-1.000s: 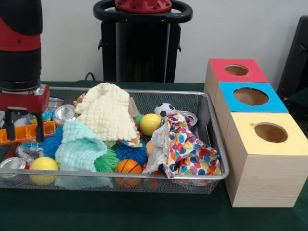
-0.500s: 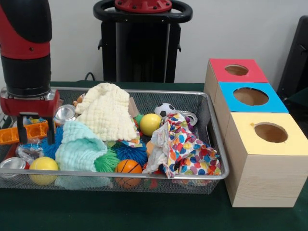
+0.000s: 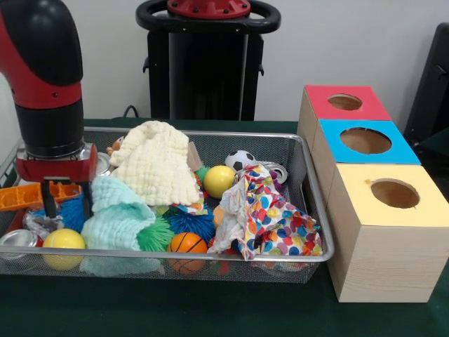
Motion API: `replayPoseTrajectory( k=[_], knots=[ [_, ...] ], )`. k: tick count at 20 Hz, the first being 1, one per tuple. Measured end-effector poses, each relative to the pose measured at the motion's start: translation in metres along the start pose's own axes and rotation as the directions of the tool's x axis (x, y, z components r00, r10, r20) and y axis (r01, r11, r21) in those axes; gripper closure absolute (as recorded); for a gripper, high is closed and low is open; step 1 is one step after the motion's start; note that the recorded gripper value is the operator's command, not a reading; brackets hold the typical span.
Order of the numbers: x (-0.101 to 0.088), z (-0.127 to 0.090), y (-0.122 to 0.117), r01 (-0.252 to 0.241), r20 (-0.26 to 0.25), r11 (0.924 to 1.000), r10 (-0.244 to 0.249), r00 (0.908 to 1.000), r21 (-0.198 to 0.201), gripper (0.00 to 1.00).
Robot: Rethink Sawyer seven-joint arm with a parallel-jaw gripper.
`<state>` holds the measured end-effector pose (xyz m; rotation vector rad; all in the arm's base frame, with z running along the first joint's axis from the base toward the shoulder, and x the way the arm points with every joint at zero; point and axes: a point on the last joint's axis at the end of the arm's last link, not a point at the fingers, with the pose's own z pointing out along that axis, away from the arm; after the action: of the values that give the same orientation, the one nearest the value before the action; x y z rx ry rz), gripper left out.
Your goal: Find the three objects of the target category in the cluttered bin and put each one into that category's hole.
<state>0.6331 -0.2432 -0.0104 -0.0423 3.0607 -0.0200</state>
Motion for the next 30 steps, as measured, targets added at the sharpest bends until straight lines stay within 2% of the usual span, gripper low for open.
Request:
replayPoseTrajectory(
  k=[8, 17, 24, 30],
  knots=[
    [0.002, -0.007, -0.014, -0.013, 0.007, 0.9998, 0.013, 0.9999, 0.015, 0.0],
    [-0.007, -0.045, -0.043, -0.051, 0.042, 0.9964, 0.048, 0.998, 0.067, 0.0],
    [0.008, -0.048, -0.061, -0.068, 0.037, 0.9913, 0.064, 0.9972, 0.112, 0.0],
    [0.026, -0.041, -0.052, -0.055, 0.021, 0.9905, 0.053, 0.9984, 0.126, 0.0]
  ],
)
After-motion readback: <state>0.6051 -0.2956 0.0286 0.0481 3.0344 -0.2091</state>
